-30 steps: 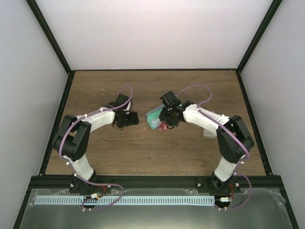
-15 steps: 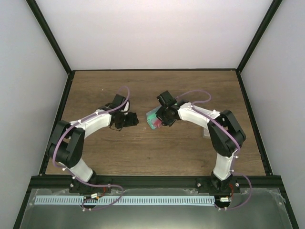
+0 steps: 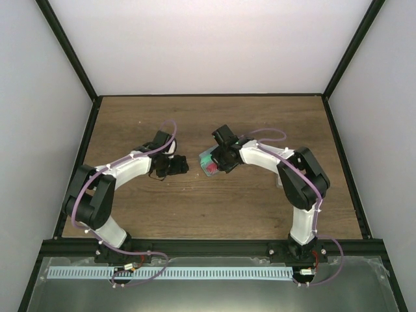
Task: Organize the sunglasses
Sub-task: Place the sunglasses in the sunglasses case.
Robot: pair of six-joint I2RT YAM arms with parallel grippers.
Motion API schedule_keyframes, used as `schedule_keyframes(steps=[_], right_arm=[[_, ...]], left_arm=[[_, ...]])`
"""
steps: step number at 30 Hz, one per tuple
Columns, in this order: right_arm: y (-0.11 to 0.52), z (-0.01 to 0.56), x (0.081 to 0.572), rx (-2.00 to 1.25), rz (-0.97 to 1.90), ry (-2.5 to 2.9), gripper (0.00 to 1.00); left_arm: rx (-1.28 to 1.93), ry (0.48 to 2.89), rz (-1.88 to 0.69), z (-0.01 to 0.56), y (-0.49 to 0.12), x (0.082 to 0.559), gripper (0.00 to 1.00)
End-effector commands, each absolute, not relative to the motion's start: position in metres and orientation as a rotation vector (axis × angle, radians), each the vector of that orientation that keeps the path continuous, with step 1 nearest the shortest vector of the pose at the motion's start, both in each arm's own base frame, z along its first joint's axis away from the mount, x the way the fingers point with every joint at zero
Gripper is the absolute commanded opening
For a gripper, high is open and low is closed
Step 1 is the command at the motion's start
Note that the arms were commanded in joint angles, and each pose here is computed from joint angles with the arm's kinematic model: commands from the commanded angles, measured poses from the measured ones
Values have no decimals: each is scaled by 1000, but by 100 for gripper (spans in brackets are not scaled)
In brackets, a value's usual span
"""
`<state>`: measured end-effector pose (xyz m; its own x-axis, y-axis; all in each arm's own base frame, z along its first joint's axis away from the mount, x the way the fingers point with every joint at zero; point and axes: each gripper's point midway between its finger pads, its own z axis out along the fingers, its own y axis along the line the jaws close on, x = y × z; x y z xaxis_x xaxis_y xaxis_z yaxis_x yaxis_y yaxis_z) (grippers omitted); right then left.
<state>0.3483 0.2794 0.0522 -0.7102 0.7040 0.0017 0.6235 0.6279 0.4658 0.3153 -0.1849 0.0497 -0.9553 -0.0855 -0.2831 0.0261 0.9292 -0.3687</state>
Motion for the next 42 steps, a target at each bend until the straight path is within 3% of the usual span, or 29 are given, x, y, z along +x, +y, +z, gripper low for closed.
schedule_keyframes(steps=[1, 8, 19, 29, 34, 39, 42], right_arm=[[289, 57, 360, 1153, 699, 2623, 18], [287, 49, 358, 1158, 670, 2637, 20], [289, 74, 364, 1066, 735, 2596, 42], [269, 94, 341, 934, 735, 2609, 44], [266, 112, 336, 697, 744, 2616, 34], [314, 115, 327, 11, 965, 2627, 23], [326, 98, 311, -227, 1028, 2661, 18]], left_arm=[[-7, 2765, -557, 54, -186, 316, 78], [2, 2771, -555, 52, -186, 315, 78], [-14, 2770, -553, 51, -186, 316, 78], [-62, 2746, -574, 62, -185, 316, 78], [-89, 2732, -575, 66, -183, 314, 78], [-119, 2728, -566, 65, -179, 311, 78], [-130, 2718, -552, 68, -176, 311, 79]])
